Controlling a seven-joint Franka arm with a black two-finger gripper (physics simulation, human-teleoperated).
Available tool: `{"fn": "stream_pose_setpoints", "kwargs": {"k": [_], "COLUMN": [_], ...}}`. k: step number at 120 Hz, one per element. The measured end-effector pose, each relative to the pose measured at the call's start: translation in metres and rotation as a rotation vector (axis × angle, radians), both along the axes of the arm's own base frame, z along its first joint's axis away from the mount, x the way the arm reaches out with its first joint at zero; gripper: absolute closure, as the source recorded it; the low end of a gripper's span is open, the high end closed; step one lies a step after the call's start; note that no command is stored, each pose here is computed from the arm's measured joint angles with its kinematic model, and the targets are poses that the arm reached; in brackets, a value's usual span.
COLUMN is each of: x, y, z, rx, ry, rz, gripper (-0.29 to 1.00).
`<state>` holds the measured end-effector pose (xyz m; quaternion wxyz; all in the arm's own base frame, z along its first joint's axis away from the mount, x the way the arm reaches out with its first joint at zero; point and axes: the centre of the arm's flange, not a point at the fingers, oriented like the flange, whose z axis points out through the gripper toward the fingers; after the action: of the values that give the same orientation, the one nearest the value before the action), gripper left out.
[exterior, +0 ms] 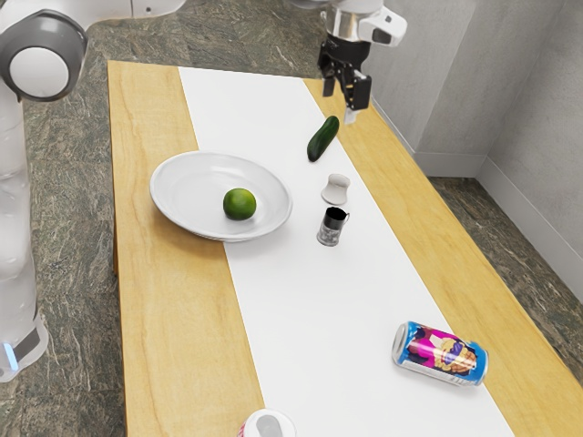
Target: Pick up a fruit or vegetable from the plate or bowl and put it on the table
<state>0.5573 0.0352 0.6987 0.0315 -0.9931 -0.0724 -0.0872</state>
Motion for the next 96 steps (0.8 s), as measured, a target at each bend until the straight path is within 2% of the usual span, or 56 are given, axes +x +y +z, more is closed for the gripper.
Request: {"fn": "stream_pose_setpoints", "kwargs": {"k": [38,46,64,75,96], "x": [-0.011,-0.017,-0.067,-0.102,-0.127], "y": [0.009,0.011,-0.004,-0.01,-0.014], "z": [-0.002,-0.015,-0.07,-0.095,-0.147], "rx": [0.002,0.014,0.033,0.043,0.06], "ry": [0.062,0.124,0.24,0.253,0.271], "rz": [0.011,-0.005,-0.087,-0.133,-0.214], "gripper": [0.0,0.0,0.0,0.0,0.0]}}
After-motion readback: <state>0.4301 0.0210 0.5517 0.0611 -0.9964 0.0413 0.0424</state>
